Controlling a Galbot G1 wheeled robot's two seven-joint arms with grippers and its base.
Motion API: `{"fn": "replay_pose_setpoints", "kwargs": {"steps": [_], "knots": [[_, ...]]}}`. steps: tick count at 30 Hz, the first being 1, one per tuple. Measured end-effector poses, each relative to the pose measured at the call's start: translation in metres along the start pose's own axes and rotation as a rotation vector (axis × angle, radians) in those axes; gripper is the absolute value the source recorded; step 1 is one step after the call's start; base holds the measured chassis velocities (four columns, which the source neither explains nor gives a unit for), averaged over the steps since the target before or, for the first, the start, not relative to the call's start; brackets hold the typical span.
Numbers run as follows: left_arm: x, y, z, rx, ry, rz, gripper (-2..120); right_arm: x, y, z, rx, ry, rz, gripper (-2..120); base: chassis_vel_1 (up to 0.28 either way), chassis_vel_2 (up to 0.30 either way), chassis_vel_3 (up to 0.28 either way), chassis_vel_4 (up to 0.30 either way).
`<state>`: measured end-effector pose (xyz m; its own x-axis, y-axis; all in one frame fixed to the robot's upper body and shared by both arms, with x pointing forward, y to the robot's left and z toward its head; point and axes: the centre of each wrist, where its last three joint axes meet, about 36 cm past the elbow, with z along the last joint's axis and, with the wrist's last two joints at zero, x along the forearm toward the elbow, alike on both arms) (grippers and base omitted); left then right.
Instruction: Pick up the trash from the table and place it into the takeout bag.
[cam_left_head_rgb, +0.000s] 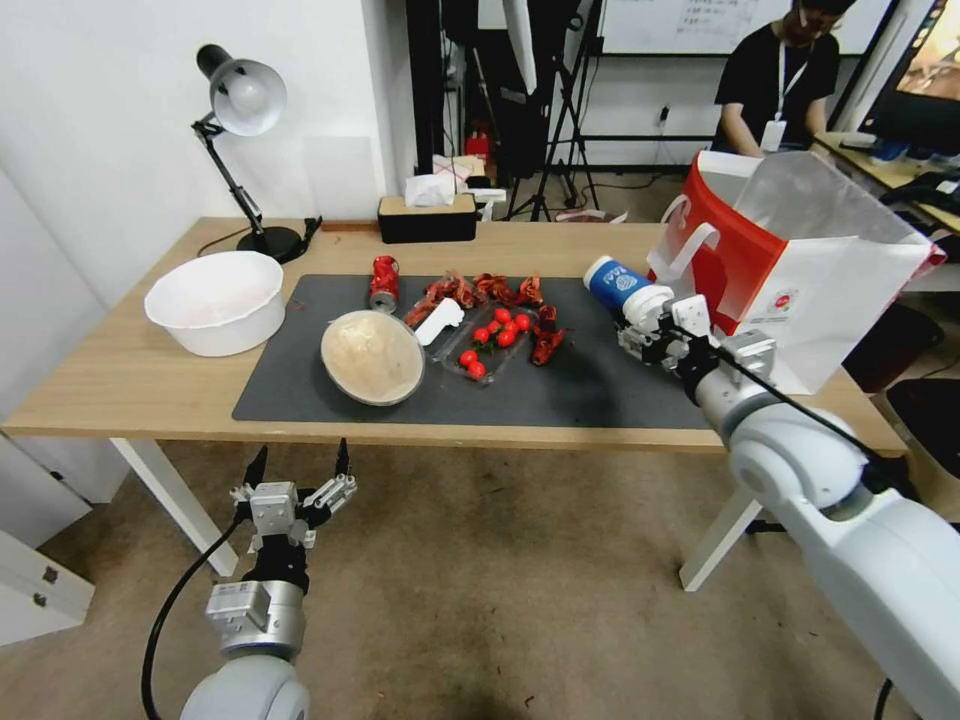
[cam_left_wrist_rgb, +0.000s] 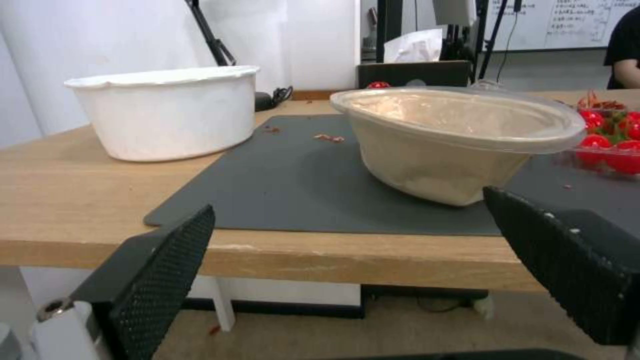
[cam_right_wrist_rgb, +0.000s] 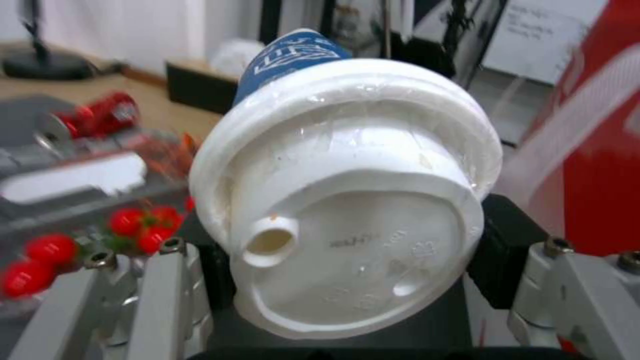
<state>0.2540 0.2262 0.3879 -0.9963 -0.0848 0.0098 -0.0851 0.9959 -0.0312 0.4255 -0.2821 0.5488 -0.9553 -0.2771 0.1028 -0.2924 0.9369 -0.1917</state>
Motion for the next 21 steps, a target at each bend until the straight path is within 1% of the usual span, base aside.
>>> {"fn": "replay_pose_setpoints", "kwargs": {"steps": [1,3,6,7,9,10,11,12,14,19,21], "knots": [[0.0,0.0,0.0,0.0,-0.001,0.0,100,0.003,-0.006,-0.006,-0.003,-0.043,-0.007,62,0.0,0.0,0.0,0.0],[0.0,-0.001,0.0,0.001,-0.001,0.0,100,0.004,-0.008,-0.009,-0.003,-0.06,-0.006,62,0.0,0.0,0.0,0.0],[0.0,-0.002,-0.001,0.003,-0.002,0.0,100,0.004,-0.021,-0.028,0.003,-0.193,0.039,62,0.0,0.0,0.0,0.0],[0.0,-0.002,-0.001,0.003,-0.002,0.0,100,0.004,-0.021,-0.028,0.003,-0.193,0.039,62,0.0,0.0,0.0,0.0],[0.0,-0.002,-0.001,0.002,-0.002,0.0,100,0.001,-0.031,-0.039,0.035,-0.305,0.101,62,0.0,0.0,0.0,0.0],[0.0,-0.002,-0.001,0.002,-0.002,0.0,100,0.0,-0.033,-0.041,0.041,-0.326,0.116,62,0.0,0.0,0.0,0.0],[0.0,-0.002,-0.001,0.002,-0.002,0.0,100,0.0,-0.033,-0.041,0.041,-0.326,0.116,62,0.0,0.0,0.0,0.0],[0.0,-0.002,0.0,0.002,-0.002,0.0,100,-0.002,-0.038,-0.046,0.05,-0.38,0.159,62,0.0,0.0,0.0,0.0],[0.0,-0.002,0.0,0.001,-0.001,-0.001,100,-0.004,-0.042,-0.048,0.052,-0.41,0.194,62,0.0,0.0,0.0,0.0],[0.0,-0.002,0.0,0.001,-0.001,-0.001,100,-0.006,-0.044,-0.05,0.054,-0.43,0.223,62,0.0,0.0,0.0,0.0],[0.0,-0.002,0.0,0.001,-0.001,-0.001,100,-0.008,-0.047,-0.051,0.056,-0.447,0.252,62,0.0,0.0,0.0,0.0]]}}
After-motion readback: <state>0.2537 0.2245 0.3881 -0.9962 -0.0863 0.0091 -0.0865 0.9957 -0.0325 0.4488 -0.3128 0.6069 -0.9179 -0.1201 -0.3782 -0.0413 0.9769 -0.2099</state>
